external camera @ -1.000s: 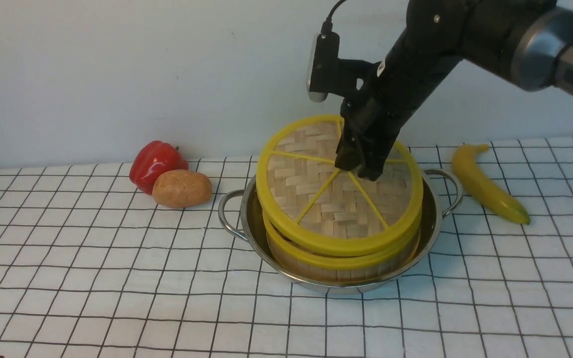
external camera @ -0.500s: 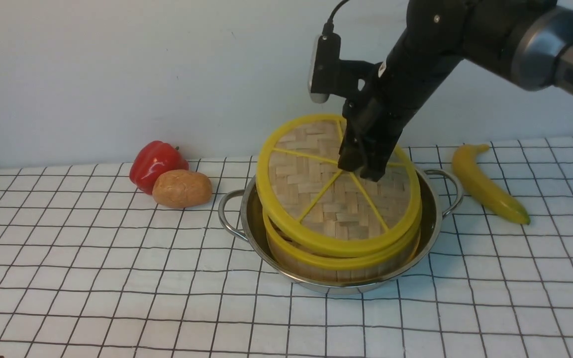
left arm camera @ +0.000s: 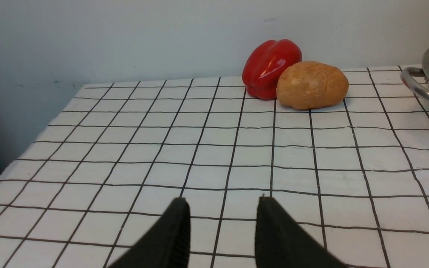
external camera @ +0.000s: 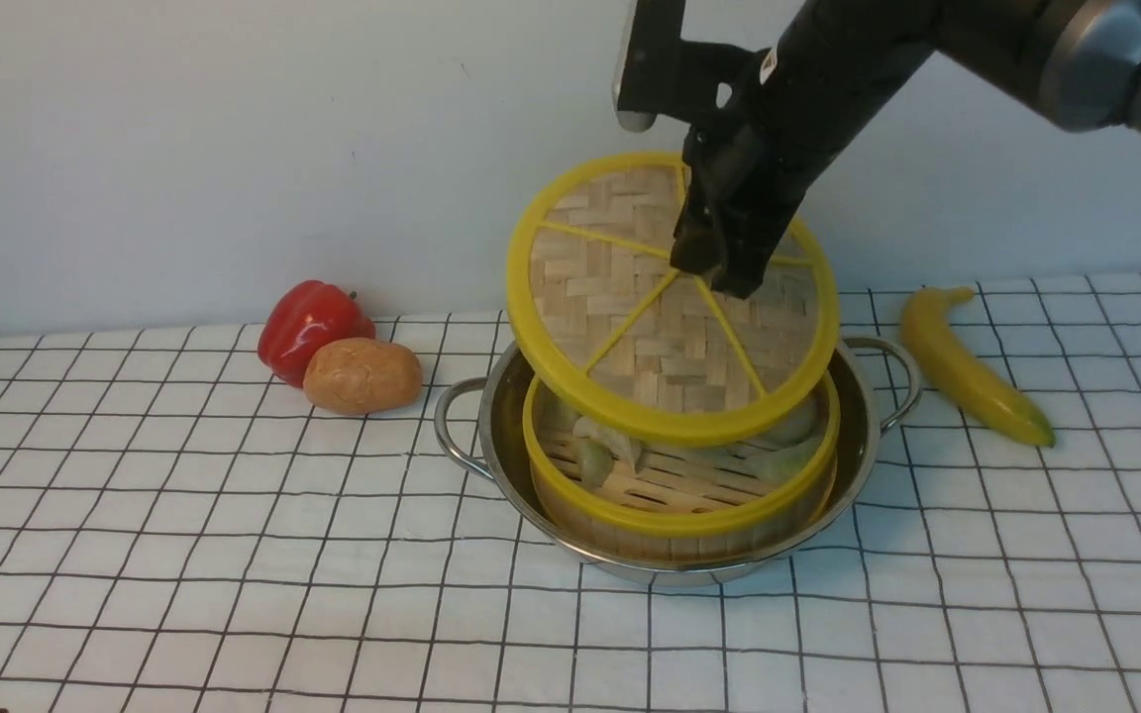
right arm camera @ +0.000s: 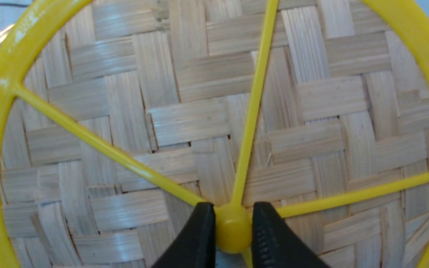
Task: Place the steamer in the pot on the white tablecloth, and put the lid on the steamer.
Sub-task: 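Place the bamboo steamer lid onto the steamer basket in the pot with the right gripper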
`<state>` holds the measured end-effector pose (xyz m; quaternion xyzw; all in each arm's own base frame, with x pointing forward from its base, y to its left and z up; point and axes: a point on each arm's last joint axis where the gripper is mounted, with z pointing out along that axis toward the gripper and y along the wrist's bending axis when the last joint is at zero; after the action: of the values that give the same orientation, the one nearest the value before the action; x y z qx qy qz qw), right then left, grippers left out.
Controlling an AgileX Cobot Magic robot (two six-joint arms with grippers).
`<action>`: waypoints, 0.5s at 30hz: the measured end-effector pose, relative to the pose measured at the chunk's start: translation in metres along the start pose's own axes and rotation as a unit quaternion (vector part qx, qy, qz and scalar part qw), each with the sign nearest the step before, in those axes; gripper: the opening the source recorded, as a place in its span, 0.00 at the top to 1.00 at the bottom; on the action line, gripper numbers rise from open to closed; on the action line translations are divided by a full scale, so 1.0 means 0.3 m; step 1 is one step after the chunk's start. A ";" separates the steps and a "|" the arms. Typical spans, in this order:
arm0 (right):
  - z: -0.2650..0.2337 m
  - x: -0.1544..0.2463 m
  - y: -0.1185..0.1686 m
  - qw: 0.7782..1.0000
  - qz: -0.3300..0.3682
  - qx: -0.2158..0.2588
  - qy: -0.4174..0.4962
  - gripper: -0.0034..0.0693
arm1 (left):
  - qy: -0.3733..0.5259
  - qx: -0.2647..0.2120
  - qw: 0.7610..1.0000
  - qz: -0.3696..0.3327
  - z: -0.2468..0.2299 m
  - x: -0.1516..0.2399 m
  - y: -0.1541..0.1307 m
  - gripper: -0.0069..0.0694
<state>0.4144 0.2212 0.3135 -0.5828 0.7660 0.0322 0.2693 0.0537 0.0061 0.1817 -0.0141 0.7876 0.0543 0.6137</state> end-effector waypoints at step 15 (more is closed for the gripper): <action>-0.066 -0.006 -0.004 0.996 0.083 0.023 -0.003 0.76 | 0.000 0.000 1.000 0.000 0.000 0.000 0.000 0.59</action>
<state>0.4083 0.2151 0.3315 -0.5111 0.8113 0.0388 0.2810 0.0537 0.0061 0.1817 -0.0141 0.7876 0.0543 0.6137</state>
